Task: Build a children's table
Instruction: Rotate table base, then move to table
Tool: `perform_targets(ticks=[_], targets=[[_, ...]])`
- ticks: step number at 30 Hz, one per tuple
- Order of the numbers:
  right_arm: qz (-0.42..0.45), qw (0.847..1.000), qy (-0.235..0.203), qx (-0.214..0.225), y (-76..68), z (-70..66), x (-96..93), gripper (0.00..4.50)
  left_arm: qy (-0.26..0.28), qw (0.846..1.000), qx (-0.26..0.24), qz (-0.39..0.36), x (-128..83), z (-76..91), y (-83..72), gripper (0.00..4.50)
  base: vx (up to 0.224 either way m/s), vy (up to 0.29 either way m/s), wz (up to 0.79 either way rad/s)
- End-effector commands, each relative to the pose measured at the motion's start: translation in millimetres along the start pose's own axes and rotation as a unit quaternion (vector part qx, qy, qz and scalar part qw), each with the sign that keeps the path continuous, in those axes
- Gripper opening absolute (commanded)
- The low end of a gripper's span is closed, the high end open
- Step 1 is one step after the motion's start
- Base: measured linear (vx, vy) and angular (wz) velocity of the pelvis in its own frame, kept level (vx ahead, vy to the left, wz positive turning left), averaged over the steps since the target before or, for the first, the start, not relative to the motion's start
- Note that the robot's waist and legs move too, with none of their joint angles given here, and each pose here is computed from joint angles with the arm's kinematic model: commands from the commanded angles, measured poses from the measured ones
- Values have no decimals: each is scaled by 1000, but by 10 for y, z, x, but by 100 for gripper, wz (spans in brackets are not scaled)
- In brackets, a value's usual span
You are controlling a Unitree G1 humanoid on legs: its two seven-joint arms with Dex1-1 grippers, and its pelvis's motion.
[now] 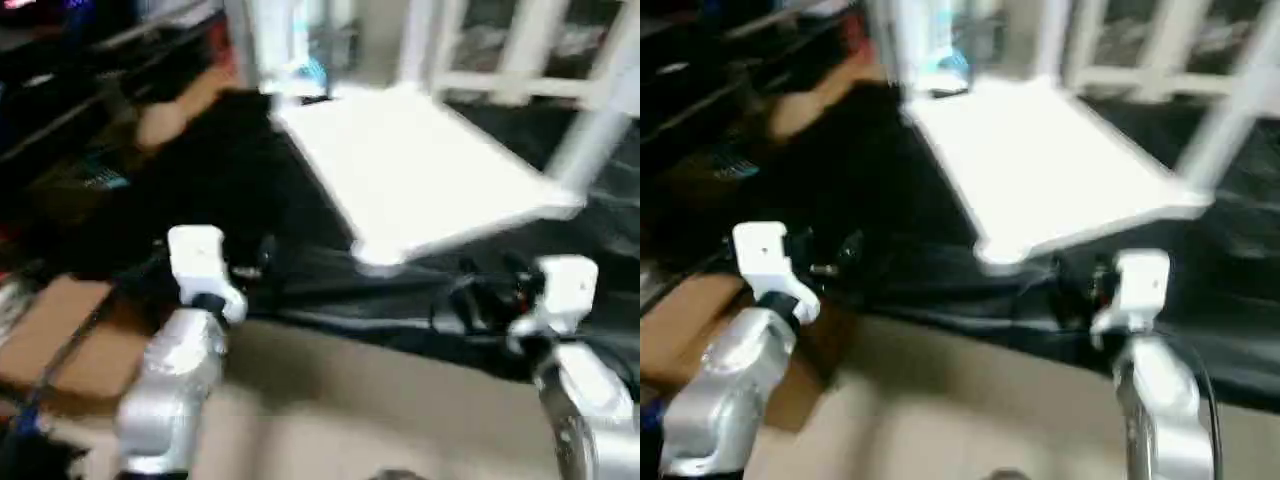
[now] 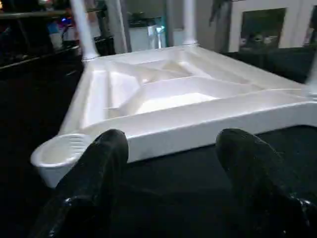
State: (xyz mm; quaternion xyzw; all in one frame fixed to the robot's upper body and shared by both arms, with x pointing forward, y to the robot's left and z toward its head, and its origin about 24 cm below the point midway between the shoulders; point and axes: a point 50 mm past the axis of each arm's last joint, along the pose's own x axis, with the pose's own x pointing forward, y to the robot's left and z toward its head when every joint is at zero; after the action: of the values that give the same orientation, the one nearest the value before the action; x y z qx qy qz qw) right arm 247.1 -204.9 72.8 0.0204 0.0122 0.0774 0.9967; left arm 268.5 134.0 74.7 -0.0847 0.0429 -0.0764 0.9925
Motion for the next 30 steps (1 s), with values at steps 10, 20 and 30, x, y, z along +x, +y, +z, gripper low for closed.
perform_targets(ticks=[10,20,30], targets=[[-15,1000,-13,-8,59,132,182,324,-13,1000,24,10,9,26,69,444,-59,-187,4],[-12,1000,-5,-9,45,103,183,324,-14,999,32,19,18,35,87,444,-70,-275,-2],[-12,1000,-5,-9,45,103,183,324,-14,999,32,19,18,35,87,444,-80,-245,1]])
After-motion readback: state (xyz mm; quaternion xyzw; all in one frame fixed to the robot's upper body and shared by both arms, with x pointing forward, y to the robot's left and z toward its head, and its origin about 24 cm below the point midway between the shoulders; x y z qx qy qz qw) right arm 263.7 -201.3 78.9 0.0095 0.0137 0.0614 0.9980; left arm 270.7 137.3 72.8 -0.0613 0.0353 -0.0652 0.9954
